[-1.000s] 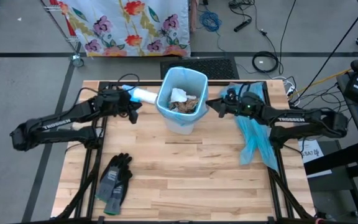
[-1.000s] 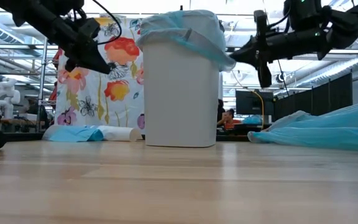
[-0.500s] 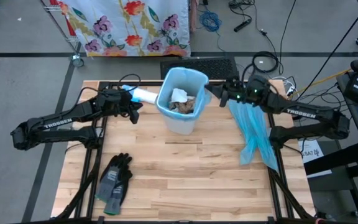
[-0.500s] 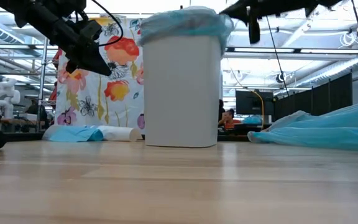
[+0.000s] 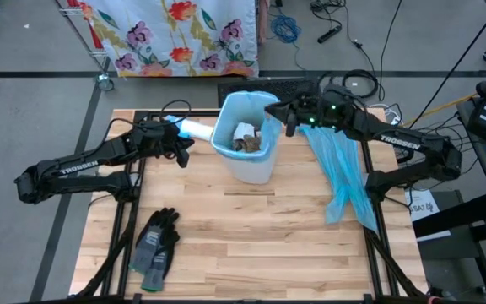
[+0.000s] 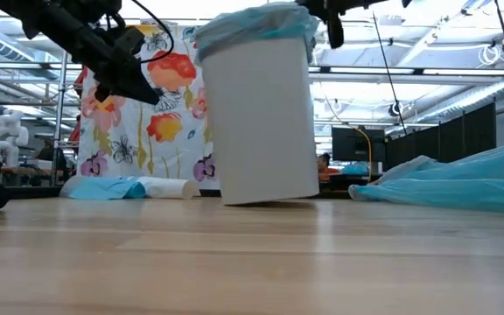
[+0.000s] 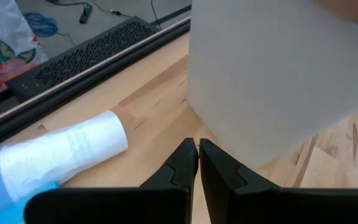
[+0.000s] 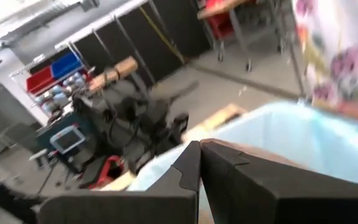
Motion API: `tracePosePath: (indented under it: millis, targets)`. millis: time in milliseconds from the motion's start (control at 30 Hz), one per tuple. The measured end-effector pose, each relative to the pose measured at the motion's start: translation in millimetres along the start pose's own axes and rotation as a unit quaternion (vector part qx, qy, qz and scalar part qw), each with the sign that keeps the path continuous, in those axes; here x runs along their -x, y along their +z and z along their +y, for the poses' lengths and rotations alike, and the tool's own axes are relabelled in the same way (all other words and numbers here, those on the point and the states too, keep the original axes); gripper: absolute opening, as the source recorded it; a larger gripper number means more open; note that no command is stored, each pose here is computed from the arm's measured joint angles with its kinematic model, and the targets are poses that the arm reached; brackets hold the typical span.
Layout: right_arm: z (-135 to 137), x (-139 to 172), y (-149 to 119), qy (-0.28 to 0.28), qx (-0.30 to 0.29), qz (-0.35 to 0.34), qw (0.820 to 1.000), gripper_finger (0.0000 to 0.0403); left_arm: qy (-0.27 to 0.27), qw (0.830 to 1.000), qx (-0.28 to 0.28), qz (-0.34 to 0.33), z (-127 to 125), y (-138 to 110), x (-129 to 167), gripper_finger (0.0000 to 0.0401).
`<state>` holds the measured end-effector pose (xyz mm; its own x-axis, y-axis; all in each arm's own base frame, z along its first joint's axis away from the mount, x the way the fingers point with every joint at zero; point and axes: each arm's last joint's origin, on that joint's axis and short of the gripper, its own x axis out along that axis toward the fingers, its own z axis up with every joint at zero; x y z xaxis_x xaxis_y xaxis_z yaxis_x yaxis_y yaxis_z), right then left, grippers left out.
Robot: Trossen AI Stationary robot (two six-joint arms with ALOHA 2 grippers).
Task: Place trash/remove bag and relplace
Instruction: Remove trash bag from the trash bin
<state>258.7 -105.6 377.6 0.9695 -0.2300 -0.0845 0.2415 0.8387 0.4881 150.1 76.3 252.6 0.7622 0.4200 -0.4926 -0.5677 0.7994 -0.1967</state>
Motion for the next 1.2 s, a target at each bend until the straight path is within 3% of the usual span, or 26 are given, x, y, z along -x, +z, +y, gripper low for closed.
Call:
tracePosePath:
  millis: [233, 533, 833, 1033, 1200]
  targets:
    - [4, -12, -28, -0.01, -0.041, 0.095, 0.995, 0.0, 0.0, 1.0, 0.0, 0.0, 0, 0, 0, 0.0024]
    - [5, -17, -33, -0.01, -0.056, 0.105, 0.993, 0.0, -0.001, 1.0, 0.0, -0.004, 0, 1, 0, 0.0024]
    - [7, -17, -31, -0.002, -0.051, 0.093, 0.994, 0.0, -0.022, 0.994, -0.048, -0.099, -5, 20, -4, 0.0024]
    - [7, -18, -31, -0.001, -0.05, 0.091, 0.995, 0.0, -0.099, 0.988, -0.08, -0.082, -12, 20, -25, 0.0024]
    - [7, -18, -31, -0.002, -0.064, 0.091, 0.994, 0.0, -0.112, 0.988, -0.085, -0.062, -18, 21, -45, 0.0024]
